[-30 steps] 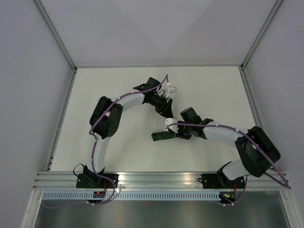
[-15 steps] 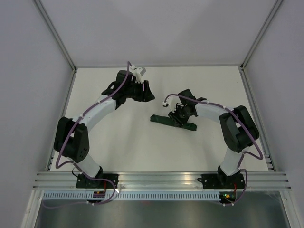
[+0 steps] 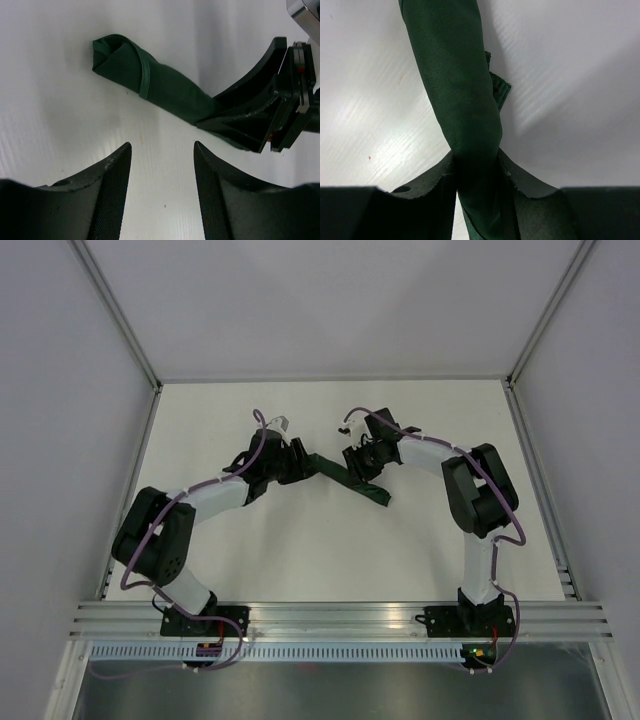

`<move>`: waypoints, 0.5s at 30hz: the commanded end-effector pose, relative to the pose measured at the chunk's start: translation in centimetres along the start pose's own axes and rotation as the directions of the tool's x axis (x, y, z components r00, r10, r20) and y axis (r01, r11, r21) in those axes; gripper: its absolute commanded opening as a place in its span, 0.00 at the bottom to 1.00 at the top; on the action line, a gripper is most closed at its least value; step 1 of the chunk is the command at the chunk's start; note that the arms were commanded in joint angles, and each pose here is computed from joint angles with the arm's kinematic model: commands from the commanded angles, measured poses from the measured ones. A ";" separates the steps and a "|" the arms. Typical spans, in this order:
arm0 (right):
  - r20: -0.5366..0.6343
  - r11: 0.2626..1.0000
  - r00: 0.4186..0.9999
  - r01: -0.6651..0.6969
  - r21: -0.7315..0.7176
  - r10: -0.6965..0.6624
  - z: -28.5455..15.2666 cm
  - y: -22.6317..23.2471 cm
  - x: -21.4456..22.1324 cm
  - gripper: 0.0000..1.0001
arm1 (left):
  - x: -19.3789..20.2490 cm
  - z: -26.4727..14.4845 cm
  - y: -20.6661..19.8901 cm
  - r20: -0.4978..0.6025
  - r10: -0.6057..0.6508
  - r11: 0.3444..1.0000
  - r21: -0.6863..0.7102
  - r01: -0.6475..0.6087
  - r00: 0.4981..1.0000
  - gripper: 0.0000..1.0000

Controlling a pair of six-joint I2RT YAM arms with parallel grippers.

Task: Fold the napkin, place the utensils inside, and roll it up
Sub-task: Roll the napkin with the utensil

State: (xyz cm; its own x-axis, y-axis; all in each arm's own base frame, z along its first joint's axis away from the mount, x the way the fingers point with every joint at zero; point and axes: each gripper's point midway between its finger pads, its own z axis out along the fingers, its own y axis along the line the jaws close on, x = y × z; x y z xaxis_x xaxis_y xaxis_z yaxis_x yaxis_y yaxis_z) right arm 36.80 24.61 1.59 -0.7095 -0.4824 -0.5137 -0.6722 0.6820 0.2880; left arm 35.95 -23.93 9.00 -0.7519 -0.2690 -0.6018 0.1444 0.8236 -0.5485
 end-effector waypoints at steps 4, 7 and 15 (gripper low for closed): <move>-0.160 0.971 0.958 -0.240 0.007 0.238 3.6 0.2 5.2 0.40 | -2.7 3.8 -2.3 0.124 -0.159 0.987 0.050 0.154 0.979 0.57; -0.141 0.962 0.952 -0.273 0.005 0.271 3.8 0.3 4.9 0.40 | -2.3 5.4 -1.8 0.116 -0.167 0.986 0.012 0.167 0.979 0.57; -0.135 0.952 0.947 -0.301 -0.052 0.292 3.7 1.4 4.3 0.41 | -2.6 7.3 -1.0 0.131 -0.162 0.984 -0.051 0.170 0.978 0.57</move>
State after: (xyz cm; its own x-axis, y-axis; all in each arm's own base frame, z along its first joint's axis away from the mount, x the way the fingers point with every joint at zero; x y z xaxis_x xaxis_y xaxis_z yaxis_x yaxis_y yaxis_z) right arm 37.56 27.26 1.84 -0.8041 -0.3219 -0.4999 -0.5558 0.7055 0.4398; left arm 39.91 -26.93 4.88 -0.7316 -0.4025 -0.5503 -0.0023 0.8086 -0.5883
